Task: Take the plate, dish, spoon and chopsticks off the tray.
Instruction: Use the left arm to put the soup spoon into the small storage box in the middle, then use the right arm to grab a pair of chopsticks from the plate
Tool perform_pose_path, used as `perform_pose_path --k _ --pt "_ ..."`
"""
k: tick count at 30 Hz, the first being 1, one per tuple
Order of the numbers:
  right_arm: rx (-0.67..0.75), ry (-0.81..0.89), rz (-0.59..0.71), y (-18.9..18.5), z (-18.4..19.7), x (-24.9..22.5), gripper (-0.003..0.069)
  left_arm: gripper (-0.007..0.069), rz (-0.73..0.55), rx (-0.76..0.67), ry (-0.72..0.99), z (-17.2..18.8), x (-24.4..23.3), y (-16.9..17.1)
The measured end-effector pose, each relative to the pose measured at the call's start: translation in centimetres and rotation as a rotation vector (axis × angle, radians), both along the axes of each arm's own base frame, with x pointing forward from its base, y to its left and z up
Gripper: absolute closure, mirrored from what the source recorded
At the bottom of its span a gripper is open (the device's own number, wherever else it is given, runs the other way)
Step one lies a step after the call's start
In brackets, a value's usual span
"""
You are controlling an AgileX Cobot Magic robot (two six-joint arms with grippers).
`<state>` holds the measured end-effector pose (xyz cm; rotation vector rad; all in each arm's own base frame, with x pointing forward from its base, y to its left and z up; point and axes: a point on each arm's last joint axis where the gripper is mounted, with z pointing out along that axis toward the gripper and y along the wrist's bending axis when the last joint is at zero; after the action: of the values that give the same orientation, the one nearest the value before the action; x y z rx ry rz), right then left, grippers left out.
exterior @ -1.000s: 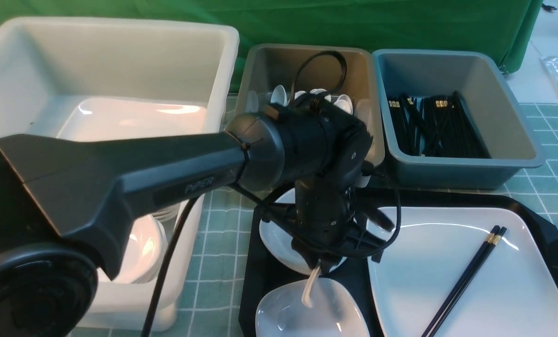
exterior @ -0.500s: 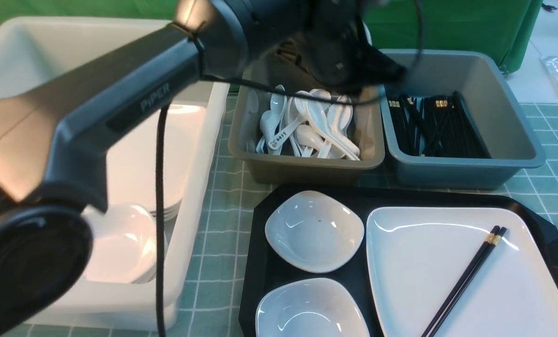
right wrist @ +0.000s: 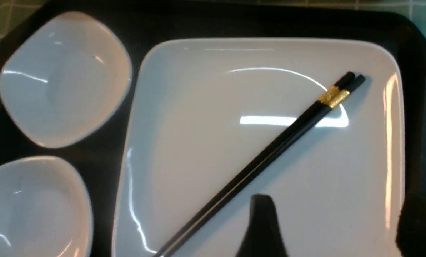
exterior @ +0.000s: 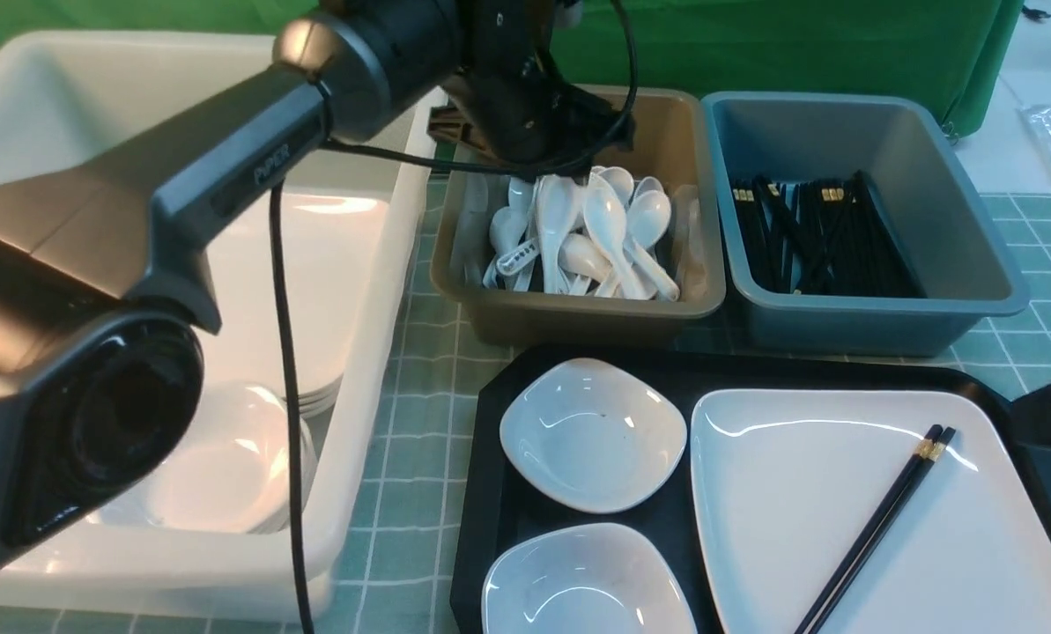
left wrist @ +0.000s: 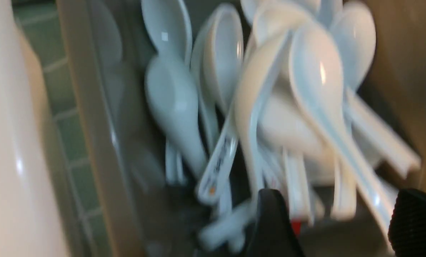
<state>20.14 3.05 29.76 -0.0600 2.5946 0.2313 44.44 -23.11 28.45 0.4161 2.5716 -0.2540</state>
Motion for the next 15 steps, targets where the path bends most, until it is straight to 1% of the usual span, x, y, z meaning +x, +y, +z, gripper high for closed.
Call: perform_pose_path --k 2,4,5,7,9,10,15 --pt "-0.025 0.062 -0.045 -0.3 -1.3 1.1 0.0116 0.0265 -0.059 0.045 0.05 1.0 -1.2 0.5" --pt "-0.033 0.114 -0.079 -0.4 -2.5 2.1 0.0112 0.0334 -0.089 0.063 0.062 2.2 -2.0 0.8" --pt "-0.037 0.144 -0.101 -0.3 -3.3 3.0 0.0111 0.0418 -0.107 0.059 0.055 3.2 -2.6 1.0" --pt "-0.04 0.186 -0.124 -0.2 -4.3 4.7 0.011 0.0537 -0.13 0.045 0.043 4.8 -3.7 1.4" --pt "-0.038 0.222 -0.14 -0.1 -5.0 6.1 0.011 0.0586 -0.147 0.035 0.037 5.9 -4.8 1.9" --pt "-0.035 0.238 -0.152 -0.1 -5.4 6.8 0.011 0.0599 -0.158 0.032 0.031 6.5 -5.4 2.1" --pt "-0.04 0.328 -0.174 0.2 -7.9 9.6 0.0109 0.0619 -0.17 0.058 0.076 7.1 -9.1 3.9"
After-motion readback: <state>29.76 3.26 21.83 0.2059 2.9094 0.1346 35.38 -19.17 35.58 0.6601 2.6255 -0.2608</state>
